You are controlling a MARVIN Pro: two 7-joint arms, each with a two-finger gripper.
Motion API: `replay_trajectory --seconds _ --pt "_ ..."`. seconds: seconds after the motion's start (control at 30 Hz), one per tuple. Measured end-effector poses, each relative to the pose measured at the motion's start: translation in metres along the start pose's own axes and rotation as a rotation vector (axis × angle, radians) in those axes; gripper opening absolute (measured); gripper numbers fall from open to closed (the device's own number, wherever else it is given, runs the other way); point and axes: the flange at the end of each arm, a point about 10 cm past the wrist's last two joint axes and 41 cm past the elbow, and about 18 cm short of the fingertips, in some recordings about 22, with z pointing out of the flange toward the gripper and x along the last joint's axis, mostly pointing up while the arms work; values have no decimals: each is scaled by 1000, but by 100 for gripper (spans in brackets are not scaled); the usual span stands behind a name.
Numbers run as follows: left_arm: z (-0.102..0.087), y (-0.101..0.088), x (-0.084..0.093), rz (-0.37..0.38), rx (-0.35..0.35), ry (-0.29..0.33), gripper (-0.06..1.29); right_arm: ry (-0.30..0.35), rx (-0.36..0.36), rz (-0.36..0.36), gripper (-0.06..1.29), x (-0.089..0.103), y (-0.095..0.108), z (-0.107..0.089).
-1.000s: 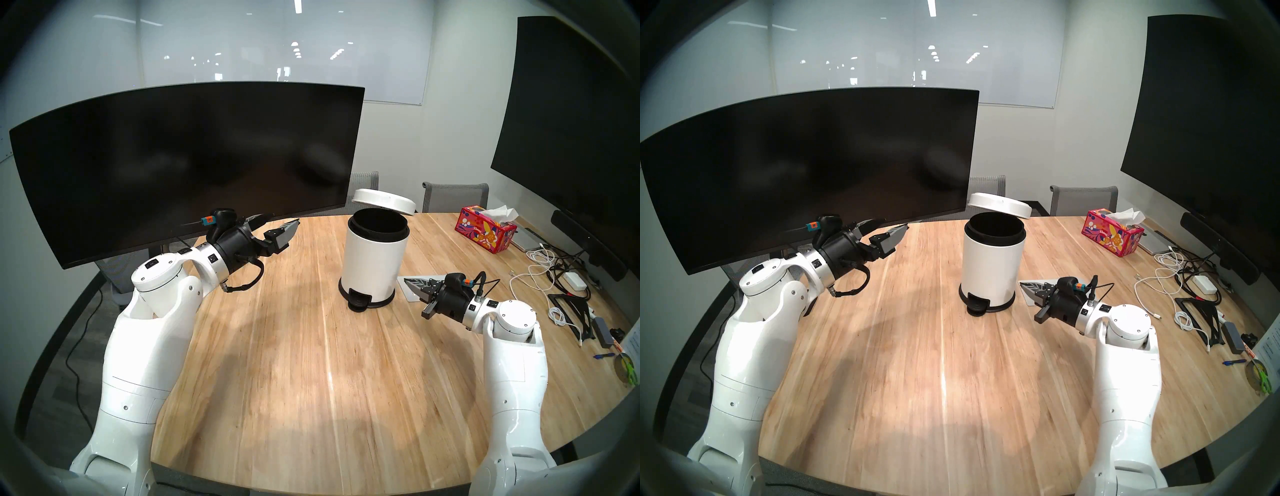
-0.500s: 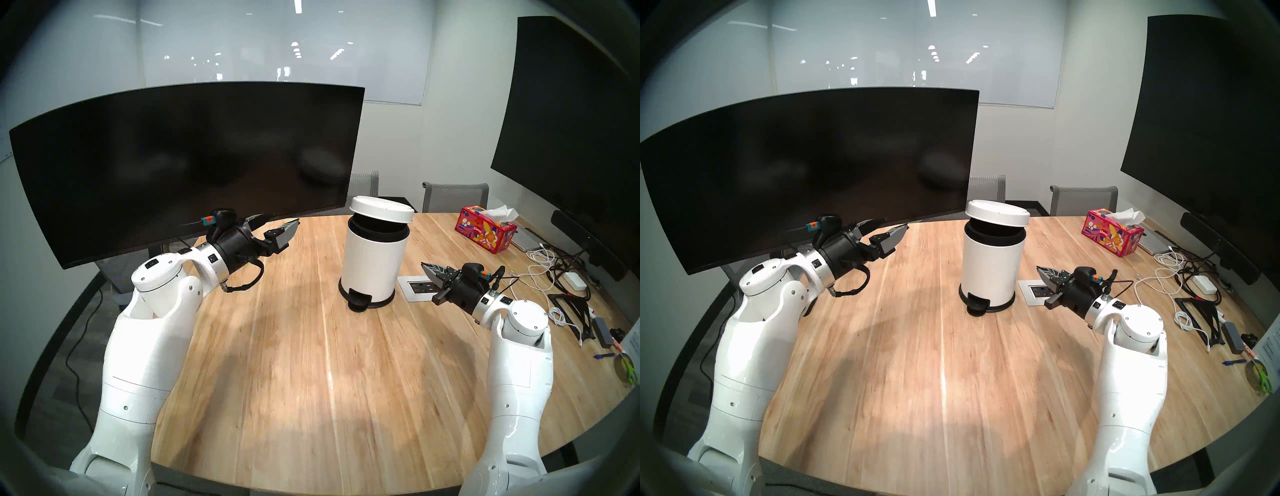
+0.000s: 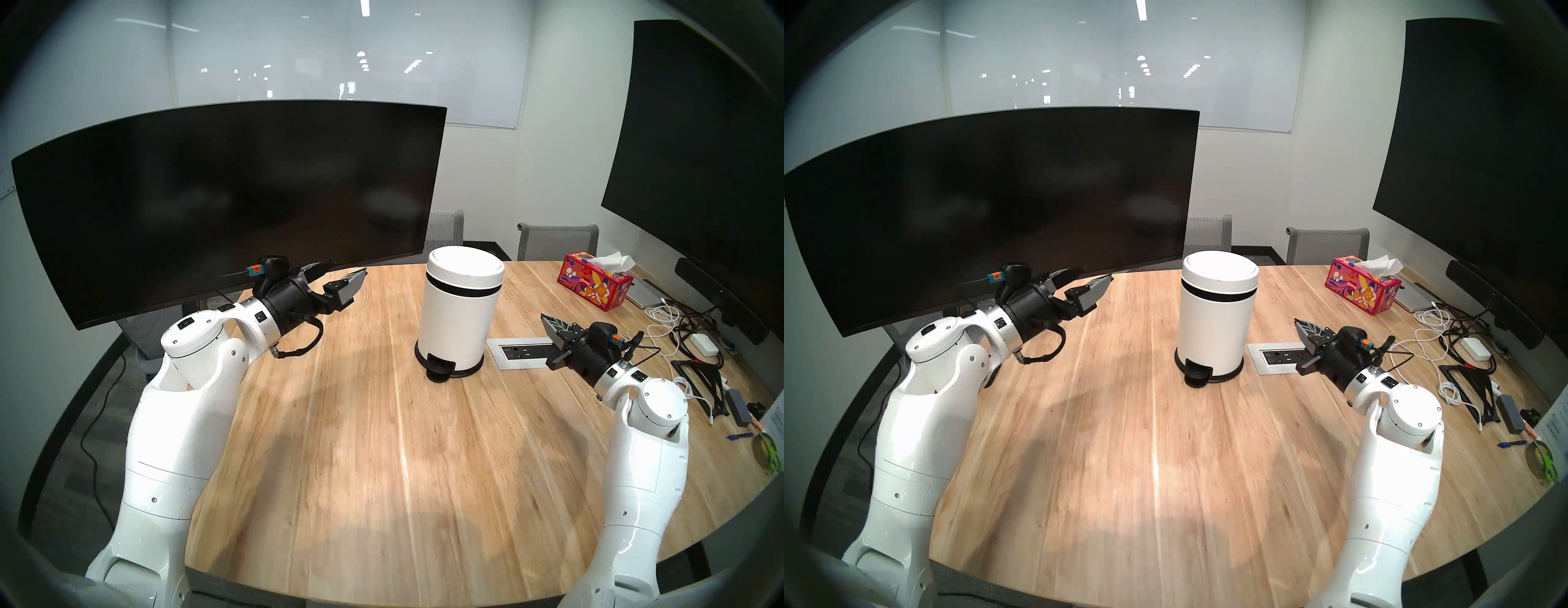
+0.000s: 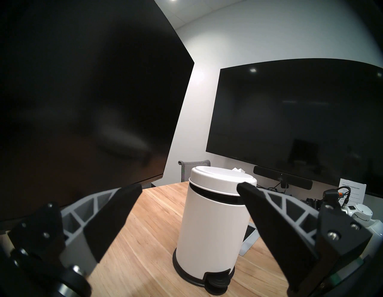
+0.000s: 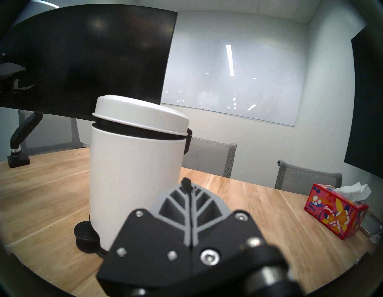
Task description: Peel the sticky note off the monitor, open the trash can lid and drop the sticker into the trash can
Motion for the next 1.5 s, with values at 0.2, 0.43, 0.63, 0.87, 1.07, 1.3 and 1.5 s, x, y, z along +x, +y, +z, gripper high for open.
replay_trajectory --seconds 0.2,0.43,0.63,0.87,1.07,1.3,1.5 --pt "0 0 0 0 0 0 125 38 -58 -22 -2 0 -6 -3" --pt "0 0 0 0 0 0 125 69 -102 -42 -2 -1 -18 0" --pt "0 0 0 0 0 0 125 82 -128 -46 -2 -5 -27 0" --pt "0 0 0 0 0 0 125 88 -141 -48 -2 -6 -30 0" --pt "0 0 0 0 1 0 125 92 -146 -50 -2 -5 -31 1" --pt "0 0 0 0 1 1 125 93 -148 -51 -2 -5 -31 1" --pt "0 0 0 0 1 1 125 94 -149 -51 -2 -5 -31 1"
